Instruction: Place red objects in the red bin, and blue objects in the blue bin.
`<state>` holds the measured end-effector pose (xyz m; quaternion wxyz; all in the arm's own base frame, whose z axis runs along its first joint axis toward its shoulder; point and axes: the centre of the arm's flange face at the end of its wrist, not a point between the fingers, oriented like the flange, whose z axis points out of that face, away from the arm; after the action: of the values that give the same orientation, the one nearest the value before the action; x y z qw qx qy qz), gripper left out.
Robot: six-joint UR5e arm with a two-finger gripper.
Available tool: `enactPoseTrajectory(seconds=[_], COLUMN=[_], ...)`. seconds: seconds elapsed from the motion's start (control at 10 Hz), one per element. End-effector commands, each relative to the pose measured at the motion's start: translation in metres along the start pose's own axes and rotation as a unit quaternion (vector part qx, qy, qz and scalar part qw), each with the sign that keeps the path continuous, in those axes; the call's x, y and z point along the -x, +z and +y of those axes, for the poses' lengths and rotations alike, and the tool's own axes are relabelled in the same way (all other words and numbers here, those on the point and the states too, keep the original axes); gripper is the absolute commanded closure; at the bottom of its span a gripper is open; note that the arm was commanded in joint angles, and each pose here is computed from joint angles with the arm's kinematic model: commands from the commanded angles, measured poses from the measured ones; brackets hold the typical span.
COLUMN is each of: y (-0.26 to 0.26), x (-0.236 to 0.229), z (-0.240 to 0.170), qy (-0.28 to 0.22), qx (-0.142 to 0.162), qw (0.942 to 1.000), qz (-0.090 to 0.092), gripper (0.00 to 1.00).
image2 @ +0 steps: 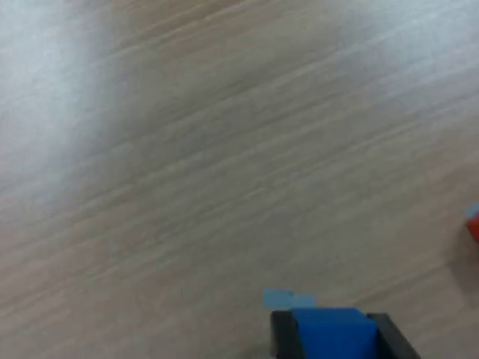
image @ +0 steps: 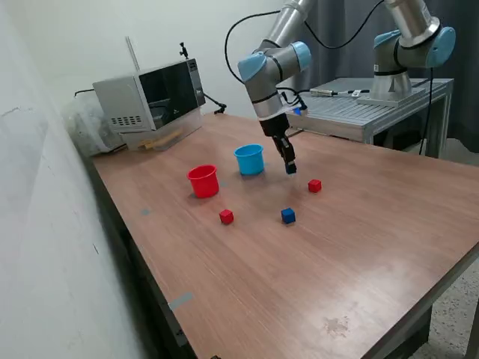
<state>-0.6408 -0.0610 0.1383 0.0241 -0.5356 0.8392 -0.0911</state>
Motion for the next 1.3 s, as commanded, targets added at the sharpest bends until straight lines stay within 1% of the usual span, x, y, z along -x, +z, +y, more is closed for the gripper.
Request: enactPoseTrajectory(seconds=[0.0,0.2,0.3,0.4,0.6,0.8,1.0,1.1,1.2], y=[-0.043,-0.07,-0.1,-0.113,-0.128,-0.135,-0.12,-0.116,-0.105], x=[0.001,0.009,0.025,0.044,0.074,0.1,0.127,0.131,0.132], z=[-0.007,-0.012,0.001,0.015,0.036,0.05,0.06,0.062,0.065], qy=[-0.002,-0.012,-0.003,0.008,0.014,0.032,0.047,0.049,0.046], qx=[0.029,0.03,0.051,0.051,0.066,0.073,0.058,0.057,0.05], qw=[0.9996,0.9995,0.9986,0.9985,0.9975,0.9965,0.9969,0.9971,0.9976], qz=[0.009,0.008,0.016,0.017,0.023,0.026,0.023,0.015,0.012], gripper=[1.0,1.0,1.0,1.0,1.0,1.0,1.0,1.0,1.0])
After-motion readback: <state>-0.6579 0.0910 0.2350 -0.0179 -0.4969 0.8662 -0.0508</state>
